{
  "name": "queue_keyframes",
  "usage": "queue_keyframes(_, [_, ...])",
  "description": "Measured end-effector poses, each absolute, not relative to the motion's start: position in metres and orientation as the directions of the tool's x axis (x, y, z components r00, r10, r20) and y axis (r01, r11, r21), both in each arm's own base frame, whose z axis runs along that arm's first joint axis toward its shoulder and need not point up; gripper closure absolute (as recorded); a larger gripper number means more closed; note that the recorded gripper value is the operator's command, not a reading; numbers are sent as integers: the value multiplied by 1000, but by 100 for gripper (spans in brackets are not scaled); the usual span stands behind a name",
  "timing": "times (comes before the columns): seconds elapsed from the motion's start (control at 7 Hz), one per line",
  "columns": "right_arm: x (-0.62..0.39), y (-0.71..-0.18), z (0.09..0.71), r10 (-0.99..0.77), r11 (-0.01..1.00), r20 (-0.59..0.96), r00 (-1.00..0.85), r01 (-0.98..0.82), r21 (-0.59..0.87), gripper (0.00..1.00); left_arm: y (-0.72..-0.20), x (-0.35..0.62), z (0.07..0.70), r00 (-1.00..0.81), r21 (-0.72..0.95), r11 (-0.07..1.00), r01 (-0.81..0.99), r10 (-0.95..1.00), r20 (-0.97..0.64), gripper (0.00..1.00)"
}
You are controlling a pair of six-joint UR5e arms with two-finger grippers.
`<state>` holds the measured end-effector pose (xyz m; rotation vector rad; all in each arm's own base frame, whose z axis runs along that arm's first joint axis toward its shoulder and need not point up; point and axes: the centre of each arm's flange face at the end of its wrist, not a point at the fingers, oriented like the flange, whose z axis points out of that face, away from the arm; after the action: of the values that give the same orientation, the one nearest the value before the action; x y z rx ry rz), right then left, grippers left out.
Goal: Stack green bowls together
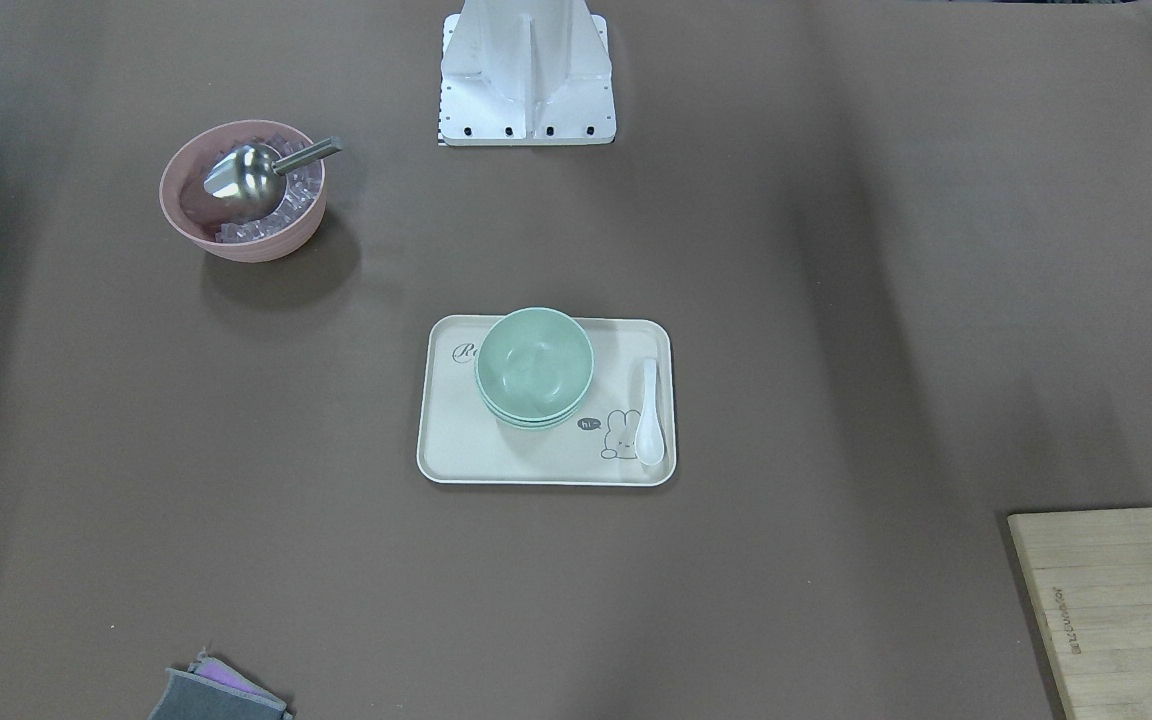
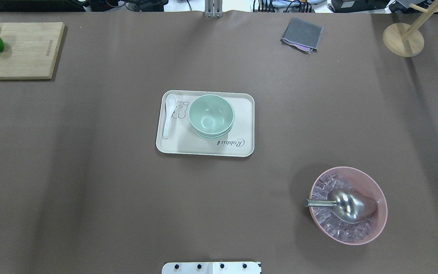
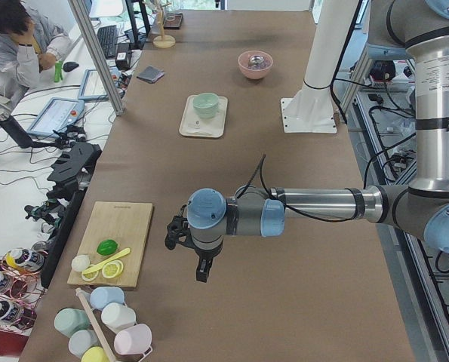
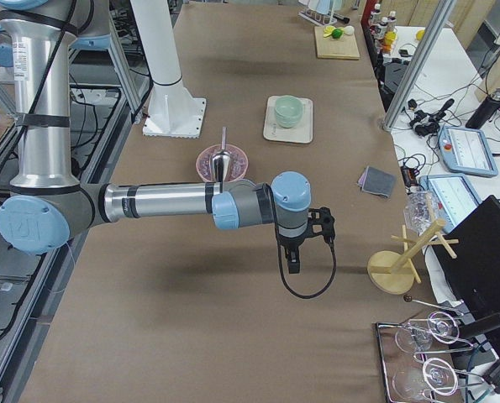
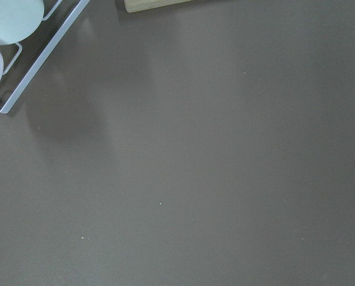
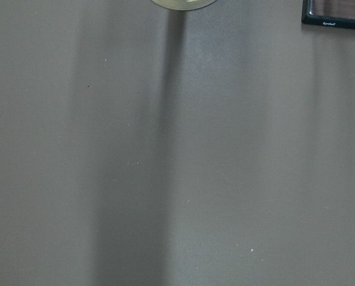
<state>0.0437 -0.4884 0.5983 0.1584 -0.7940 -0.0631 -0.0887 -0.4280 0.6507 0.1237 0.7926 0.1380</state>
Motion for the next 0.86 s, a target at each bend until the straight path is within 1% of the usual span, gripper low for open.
queue_keyframes(0.43, [48,-474,572,-138,978,717,684,-18,207,0,-428,-87,619,673,209,976,-58,193,-714,1])
queue_keyframes(0.86, [48,-469,550,-135,979,734,666,-26,204,0,-434,-85,606,655,234,971,-55,212,-726,1])
